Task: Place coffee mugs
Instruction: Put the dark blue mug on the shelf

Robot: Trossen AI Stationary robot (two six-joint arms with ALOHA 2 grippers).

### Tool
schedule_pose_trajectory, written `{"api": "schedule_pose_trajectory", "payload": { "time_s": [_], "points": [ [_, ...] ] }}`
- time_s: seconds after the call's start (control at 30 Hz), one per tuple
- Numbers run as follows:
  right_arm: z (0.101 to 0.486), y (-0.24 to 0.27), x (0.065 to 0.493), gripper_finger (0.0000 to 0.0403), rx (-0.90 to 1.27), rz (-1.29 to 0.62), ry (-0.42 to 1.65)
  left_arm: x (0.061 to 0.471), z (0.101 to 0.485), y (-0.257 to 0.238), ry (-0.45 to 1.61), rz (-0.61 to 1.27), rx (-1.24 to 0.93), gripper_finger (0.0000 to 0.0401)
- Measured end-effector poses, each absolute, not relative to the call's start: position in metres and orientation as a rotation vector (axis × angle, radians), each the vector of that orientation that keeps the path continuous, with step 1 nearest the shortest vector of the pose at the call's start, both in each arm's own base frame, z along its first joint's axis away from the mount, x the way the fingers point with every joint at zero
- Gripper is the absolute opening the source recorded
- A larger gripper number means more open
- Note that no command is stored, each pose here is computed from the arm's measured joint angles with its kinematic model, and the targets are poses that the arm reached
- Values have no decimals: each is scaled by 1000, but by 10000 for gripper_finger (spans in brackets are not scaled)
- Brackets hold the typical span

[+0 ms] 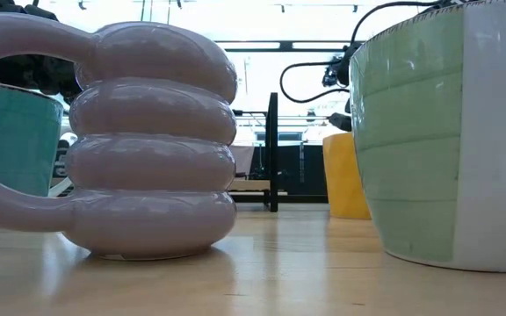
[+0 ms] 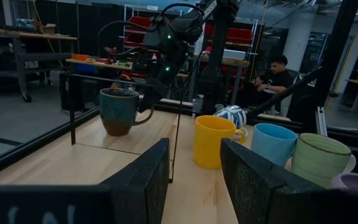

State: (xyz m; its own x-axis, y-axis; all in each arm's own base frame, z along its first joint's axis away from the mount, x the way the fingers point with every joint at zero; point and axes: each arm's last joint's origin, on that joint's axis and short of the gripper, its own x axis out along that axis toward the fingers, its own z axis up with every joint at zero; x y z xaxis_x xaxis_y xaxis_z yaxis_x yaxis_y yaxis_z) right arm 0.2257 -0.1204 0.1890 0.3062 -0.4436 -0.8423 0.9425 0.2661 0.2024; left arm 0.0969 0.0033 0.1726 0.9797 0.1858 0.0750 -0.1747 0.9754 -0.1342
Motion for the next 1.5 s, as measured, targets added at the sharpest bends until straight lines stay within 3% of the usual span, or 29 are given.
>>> {"api": "schedule_pose_trajectory", "payload": {
  "time_s": [0.43,1.1,1.5],
  "points": [
    [229,-125,234,56,733,-992,683,97,173,3,-87,182,-128,151],
    [341,-133,254,56,552,-846,502,97,173,3,-87,182,-128,151],
    [361,-101,272,55,517,-643,460,97,173,3,-87,182,-128,151]
  ]
}}
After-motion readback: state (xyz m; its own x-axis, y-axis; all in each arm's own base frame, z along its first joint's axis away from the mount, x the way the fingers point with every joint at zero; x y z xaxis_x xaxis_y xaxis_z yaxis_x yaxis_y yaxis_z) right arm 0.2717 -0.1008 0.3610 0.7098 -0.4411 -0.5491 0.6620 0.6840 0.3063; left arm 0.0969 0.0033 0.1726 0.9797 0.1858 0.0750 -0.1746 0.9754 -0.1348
